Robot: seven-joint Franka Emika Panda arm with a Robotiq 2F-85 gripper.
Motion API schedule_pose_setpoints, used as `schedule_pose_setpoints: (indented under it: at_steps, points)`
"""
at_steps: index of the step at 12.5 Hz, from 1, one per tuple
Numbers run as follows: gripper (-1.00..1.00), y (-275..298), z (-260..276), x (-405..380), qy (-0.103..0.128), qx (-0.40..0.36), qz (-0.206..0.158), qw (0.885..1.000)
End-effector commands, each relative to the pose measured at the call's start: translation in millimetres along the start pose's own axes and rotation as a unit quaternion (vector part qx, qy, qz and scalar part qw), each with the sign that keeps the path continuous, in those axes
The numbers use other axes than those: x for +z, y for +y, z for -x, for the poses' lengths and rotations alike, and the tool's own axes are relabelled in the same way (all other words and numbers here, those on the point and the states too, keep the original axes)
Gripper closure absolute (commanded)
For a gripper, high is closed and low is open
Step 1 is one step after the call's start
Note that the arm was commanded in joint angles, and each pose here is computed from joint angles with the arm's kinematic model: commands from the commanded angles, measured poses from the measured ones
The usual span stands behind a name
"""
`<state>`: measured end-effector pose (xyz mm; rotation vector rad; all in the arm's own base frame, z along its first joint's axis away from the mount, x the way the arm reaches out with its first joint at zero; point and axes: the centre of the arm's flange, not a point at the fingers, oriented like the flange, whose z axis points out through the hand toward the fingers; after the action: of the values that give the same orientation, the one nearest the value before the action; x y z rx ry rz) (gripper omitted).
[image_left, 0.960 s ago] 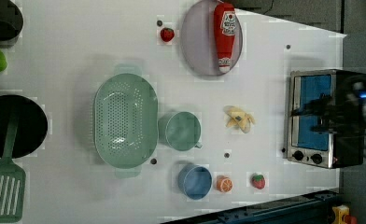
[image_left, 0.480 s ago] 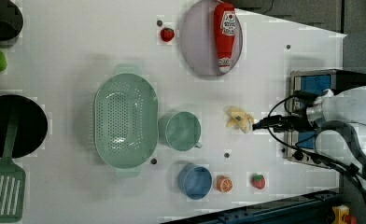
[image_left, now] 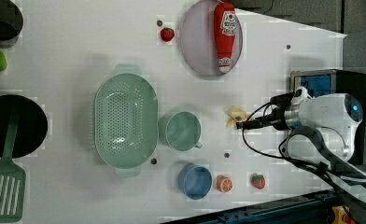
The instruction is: Pick Banana and place it in mug.
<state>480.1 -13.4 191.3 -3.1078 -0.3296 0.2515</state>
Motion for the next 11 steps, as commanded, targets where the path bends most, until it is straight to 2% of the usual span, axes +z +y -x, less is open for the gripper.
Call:
schedule_pose_setpoints:
  at_steps: [1, 5, 6, 7, 11]
  points:
    - [-1.00, 17, 0, 25, 0.010, -0.032, 0.001, 0.999]
    - [-1.00, 18, -4, 46, 0.028, -0.032, 0.008, 0.999]
    - [-0.93, 18, -3, 49, 0.026, -0.031, 0.007, 0.999]
    - [-0.69, 20, -2, 50, 0.024, -0.029, 0.007, 0.999]
    - [0.25, 19, -9, 36, 0.039, -0.031, 0.011, 0.999]
